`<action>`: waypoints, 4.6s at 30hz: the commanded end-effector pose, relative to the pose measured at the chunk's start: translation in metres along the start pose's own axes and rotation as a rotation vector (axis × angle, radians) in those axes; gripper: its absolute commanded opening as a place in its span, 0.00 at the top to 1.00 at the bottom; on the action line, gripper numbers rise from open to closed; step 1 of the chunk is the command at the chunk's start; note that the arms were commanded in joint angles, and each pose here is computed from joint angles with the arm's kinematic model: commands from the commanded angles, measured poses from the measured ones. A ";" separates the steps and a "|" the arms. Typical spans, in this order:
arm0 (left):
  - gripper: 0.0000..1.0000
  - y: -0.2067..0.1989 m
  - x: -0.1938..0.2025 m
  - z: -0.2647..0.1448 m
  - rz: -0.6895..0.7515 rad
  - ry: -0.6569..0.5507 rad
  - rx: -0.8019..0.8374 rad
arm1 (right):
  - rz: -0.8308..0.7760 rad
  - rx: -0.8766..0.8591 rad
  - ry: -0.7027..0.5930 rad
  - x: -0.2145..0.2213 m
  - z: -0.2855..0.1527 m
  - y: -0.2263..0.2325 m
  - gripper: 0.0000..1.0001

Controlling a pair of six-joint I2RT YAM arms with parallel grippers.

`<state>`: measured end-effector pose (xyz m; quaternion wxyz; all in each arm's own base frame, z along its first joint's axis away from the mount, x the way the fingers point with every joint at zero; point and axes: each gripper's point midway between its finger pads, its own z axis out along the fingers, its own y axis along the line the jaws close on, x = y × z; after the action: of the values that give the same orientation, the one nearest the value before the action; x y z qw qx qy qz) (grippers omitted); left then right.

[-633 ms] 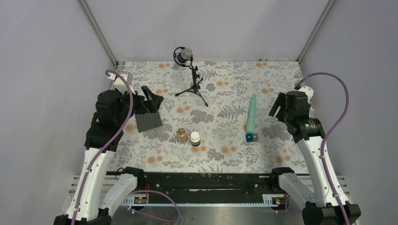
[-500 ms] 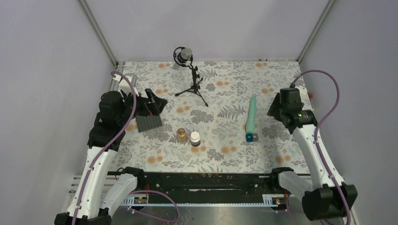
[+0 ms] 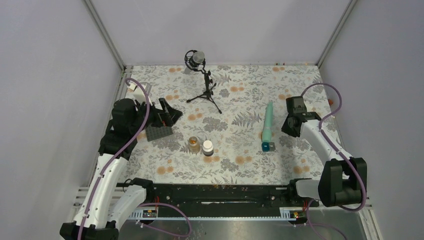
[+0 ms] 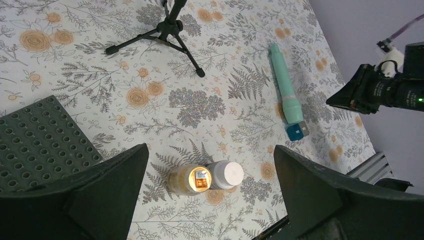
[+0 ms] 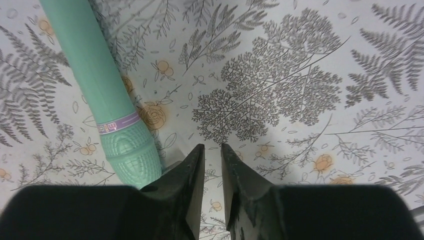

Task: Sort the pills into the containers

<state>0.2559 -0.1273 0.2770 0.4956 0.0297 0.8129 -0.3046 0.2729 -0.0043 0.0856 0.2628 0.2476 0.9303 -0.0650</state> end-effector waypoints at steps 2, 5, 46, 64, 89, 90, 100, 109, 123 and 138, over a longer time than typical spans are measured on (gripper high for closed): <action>0.01 -0.008 -0.008 0.005 -0.001 -0.035 0.052 | 0.036 -0.033 0.094 0.026 0.018 0.009 0.79; 0.01 -0.008 -0.006 0.007 -0.007 -0.029 0.051 | 0.038 -0.029 0.111 0.036 0.020 0.005 0.82; 0.01 -0.002 -0.003 0.008 -0.011 -0.028 0.029 | -0.081 -0.138 -0.010 0.083 -0.034 0.088 0.51; 0.01 0.001 -0.002 0.006 -0.009 -0.039 0.014 | 0.289 0.013 -0.063 0.084 -0.017 0.120 0.14; 0.01 -0.003 0.000 0.005 -0.009 -0.029 0.033 | -0.013 -0.075 0.103 0.142 0.002 0.119 0.19; 0.01 -0.002 0.000 0.005 -0.009 -0.029 0.033 | -0.034 -0.083 0.113 0.144 0.001 0.118 0.19; 0.01 -0.003 0.001 0.006 -0.011 -0.027 0.034 | -0.117 -0.097 0.139 0.152 -0.012 0.090 0.17; 0.01 -0.001 0.002 0.008 -0.015 -0.022 0.034 | -0.162 -0.109 0.149 0.153 -0.019 0.084 0.17; 0.01 -0.006 0.002 0.012 -0.006 -0.037 0.082 | 0.018 -0.115 0.094 0.143 -0.020 0.086 0.15; 0.01 -0.004 0.010 0.019 -0.054 0.003 0.081 | 0.021 0.001 0.076 0.139 -0.009 0.084 0.32</action>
<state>0.2604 -0.1354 0.2561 0.4800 0.0204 0.8131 -0.3289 0.2073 0.1382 0.0183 0.2144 0.2599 0.9410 -0.0324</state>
